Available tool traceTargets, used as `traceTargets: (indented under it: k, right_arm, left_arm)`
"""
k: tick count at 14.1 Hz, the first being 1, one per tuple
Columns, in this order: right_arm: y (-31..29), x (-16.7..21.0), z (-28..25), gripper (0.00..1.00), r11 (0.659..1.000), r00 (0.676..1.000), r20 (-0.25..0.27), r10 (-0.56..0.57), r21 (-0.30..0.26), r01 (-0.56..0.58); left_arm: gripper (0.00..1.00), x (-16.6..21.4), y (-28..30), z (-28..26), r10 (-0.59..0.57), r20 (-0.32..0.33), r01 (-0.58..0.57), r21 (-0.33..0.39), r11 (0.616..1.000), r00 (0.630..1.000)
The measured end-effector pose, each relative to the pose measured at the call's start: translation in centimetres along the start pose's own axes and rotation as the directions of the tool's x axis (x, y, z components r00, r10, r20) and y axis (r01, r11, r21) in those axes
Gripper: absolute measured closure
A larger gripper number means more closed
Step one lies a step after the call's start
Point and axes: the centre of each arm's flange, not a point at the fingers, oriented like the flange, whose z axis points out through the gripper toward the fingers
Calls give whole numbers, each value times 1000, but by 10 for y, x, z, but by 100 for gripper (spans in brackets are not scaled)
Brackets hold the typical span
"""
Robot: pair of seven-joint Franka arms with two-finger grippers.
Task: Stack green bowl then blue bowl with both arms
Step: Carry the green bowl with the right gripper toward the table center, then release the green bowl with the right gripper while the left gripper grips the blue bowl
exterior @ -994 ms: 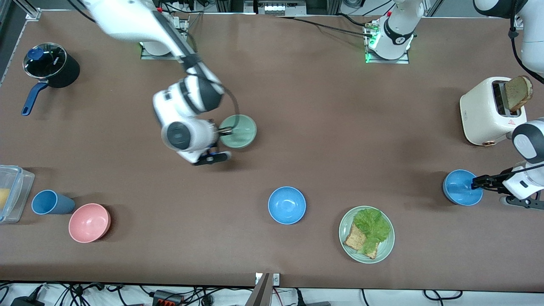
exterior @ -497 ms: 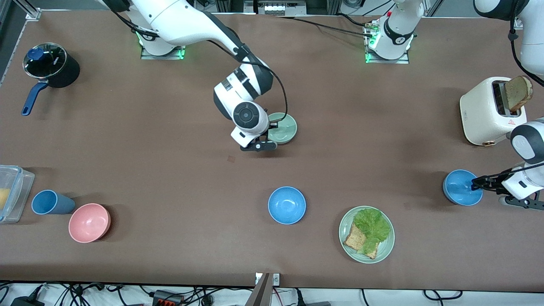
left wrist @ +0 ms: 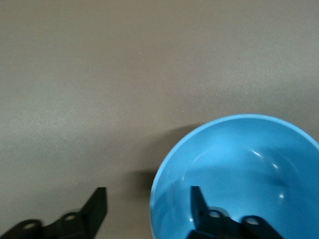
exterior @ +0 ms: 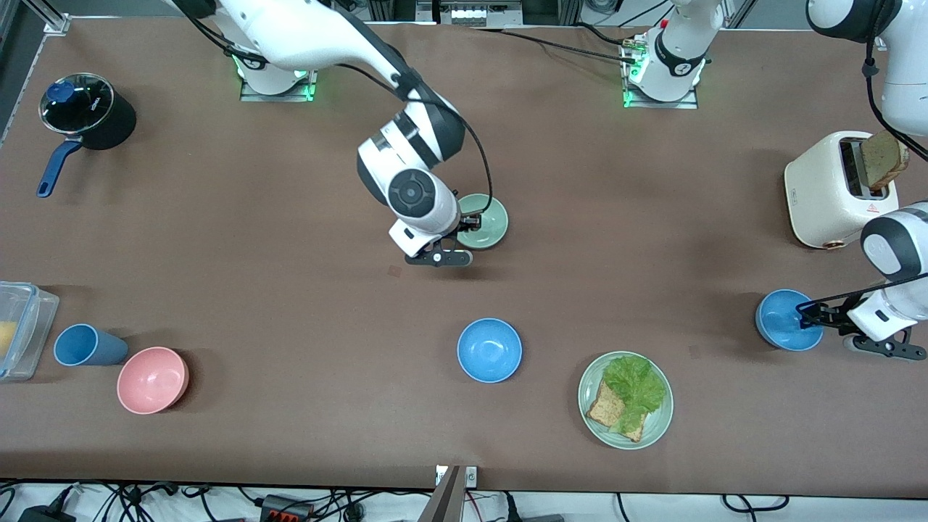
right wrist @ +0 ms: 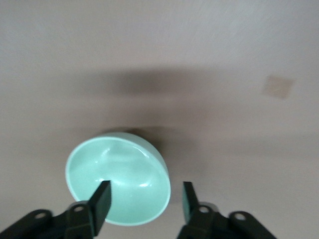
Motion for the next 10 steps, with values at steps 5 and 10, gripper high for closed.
traceTargets:
  k: [5,10]
  right_arm:
    - [126,64,-158,0,992,979,-162,124,40,-119]
    - [233,89,-215,0,985,965,-206,160,-34,-170]
  left_arm:
    - [84,1,2,0,18,1,-18,-3,1000,1000]
    - [95,6,11,-13,173,30,-172,-38,984,984]
